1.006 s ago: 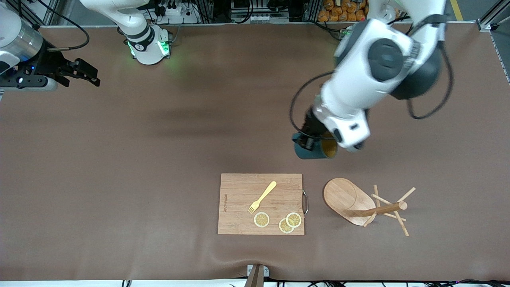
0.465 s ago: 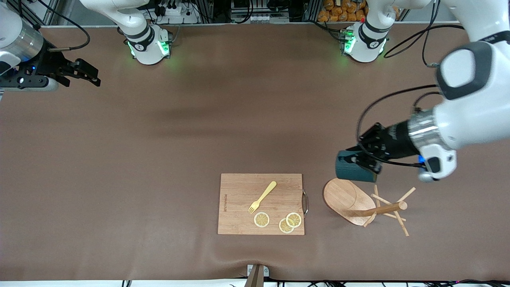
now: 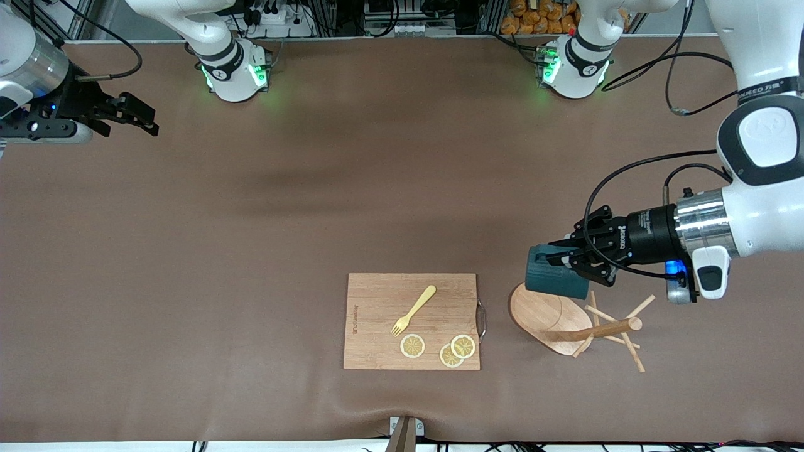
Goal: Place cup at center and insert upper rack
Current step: 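Lift the mug with the left gripper and carry it to the stand, then hang the mug handle onto a stand peg with the left gripper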
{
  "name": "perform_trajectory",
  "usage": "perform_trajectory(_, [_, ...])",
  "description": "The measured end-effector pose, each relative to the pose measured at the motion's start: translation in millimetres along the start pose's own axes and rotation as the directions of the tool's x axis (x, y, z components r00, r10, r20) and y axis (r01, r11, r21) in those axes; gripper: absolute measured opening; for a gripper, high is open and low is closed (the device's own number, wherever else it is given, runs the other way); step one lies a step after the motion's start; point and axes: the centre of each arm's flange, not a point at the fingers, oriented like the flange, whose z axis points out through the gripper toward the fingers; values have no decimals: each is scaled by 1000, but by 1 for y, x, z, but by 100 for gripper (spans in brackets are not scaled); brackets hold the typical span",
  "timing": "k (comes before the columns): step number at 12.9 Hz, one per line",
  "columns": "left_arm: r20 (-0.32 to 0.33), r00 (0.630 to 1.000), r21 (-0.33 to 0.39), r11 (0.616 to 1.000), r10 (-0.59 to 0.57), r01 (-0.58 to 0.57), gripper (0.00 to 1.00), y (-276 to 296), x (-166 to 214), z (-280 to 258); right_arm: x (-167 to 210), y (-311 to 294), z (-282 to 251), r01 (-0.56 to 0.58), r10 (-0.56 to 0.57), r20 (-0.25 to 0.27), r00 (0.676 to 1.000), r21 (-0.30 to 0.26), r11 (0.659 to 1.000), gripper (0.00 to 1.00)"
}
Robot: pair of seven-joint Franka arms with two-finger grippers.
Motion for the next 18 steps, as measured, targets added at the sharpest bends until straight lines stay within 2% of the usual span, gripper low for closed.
perform_trajectory(4, [75,997,-73,997,17,-12,21,-4,54,-20,0,0,0,0,0,1,1000,0,1000,100])
perform_trajectory(8, [151,988,-88,996,13,0,21,-10,96,-12,0,0,1,0,0,3,1000,-1,1000,100])
perform_trajectory(14, [177,984,-73,997,23,-10,21,-10,97,4,0,0,1,1,-1,3,1000,-1,1000,100])
perform_trajectory(18, [204,979,-78,997,22,-7,21,-13,119,18,-1,0,2,1,-1,8,1000,-2,1000,100])
